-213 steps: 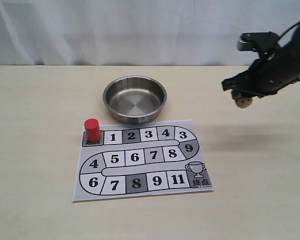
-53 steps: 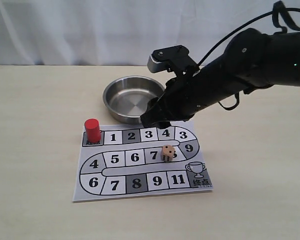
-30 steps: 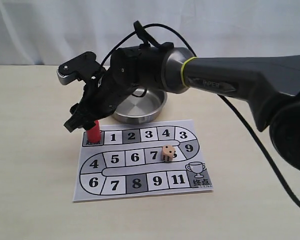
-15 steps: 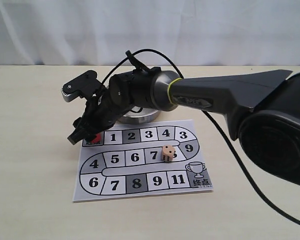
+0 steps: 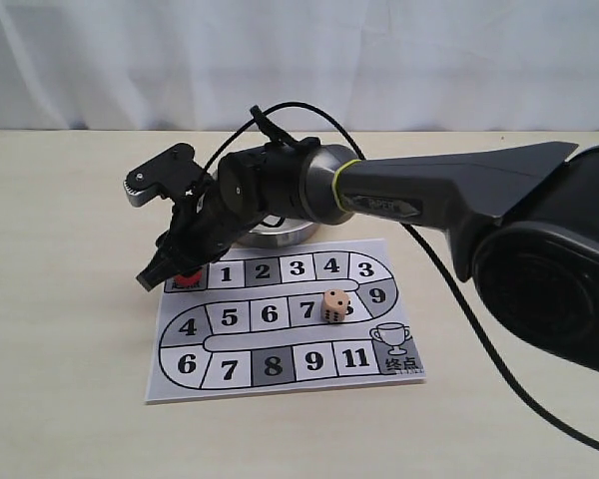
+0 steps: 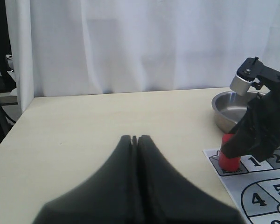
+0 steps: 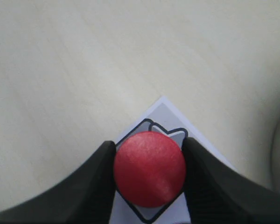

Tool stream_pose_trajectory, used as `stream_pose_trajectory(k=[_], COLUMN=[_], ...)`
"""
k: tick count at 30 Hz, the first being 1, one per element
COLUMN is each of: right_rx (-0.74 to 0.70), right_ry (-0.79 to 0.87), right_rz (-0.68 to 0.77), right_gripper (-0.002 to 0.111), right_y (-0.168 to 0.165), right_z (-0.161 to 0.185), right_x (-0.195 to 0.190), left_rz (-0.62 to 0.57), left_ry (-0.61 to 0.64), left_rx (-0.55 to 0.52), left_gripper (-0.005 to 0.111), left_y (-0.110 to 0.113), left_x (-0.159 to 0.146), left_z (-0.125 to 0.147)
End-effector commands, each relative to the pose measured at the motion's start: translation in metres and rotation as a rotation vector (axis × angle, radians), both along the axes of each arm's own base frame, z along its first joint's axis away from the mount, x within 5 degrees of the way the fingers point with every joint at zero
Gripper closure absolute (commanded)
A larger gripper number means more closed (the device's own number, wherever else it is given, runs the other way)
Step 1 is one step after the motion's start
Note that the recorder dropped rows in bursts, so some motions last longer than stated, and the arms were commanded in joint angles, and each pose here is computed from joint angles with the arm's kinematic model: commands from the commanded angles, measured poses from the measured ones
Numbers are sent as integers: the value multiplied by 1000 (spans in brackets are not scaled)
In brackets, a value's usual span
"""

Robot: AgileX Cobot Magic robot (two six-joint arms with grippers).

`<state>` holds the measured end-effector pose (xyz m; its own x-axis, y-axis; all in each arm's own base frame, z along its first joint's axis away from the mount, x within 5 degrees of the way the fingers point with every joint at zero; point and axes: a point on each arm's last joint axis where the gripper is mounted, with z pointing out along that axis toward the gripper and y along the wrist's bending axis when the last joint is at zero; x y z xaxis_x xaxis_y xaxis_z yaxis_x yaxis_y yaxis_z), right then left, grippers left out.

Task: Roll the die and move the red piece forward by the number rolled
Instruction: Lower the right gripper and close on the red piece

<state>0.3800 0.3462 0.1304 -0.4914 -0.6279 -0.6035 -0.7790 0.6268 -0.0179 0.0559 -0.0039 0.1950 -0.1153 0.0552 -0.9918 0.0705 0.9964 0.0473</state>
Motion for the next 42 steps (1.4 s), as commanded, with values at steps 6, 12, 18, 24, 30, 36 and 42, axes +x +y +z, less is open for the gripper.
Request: stream_pose_trajectory(k=[6, 12, 18, 24, 30, 36, 42], right_rx=[-19, -86, -132, -69, -70, -96, -80], right_ry=[-44, -64, -44, 44, 86, 91, 75], right_rz=[25, 49, 33, -56, -89, -80, -81], right_gripper=[104, 104, 104, 104, 104, 104, 104], right_y=[-4, -12, -24, -30, -27, -28, -28], right_z=[27, 49, 50, 36, 4, -1, 10], right_x=[-1, -5, 0, 8, 11, 11, 11], left_rz=[0, 0, 0, 0, 0, 0, 0], left_ry=[-10, -10, -10, -10, -10, -10, -10], left_rx=[-3, -3, -3, -3, -3, -3, -3], left_gripper=[107, 107, 107, 107, 107, 107, 107], left_y=[0, 0, 0, 0, 0, 0, 0], left_x=[0, 0, 0, 0, 0, 0, 0], left_z=[0, 0, 0, 0, 0, 0, 0])
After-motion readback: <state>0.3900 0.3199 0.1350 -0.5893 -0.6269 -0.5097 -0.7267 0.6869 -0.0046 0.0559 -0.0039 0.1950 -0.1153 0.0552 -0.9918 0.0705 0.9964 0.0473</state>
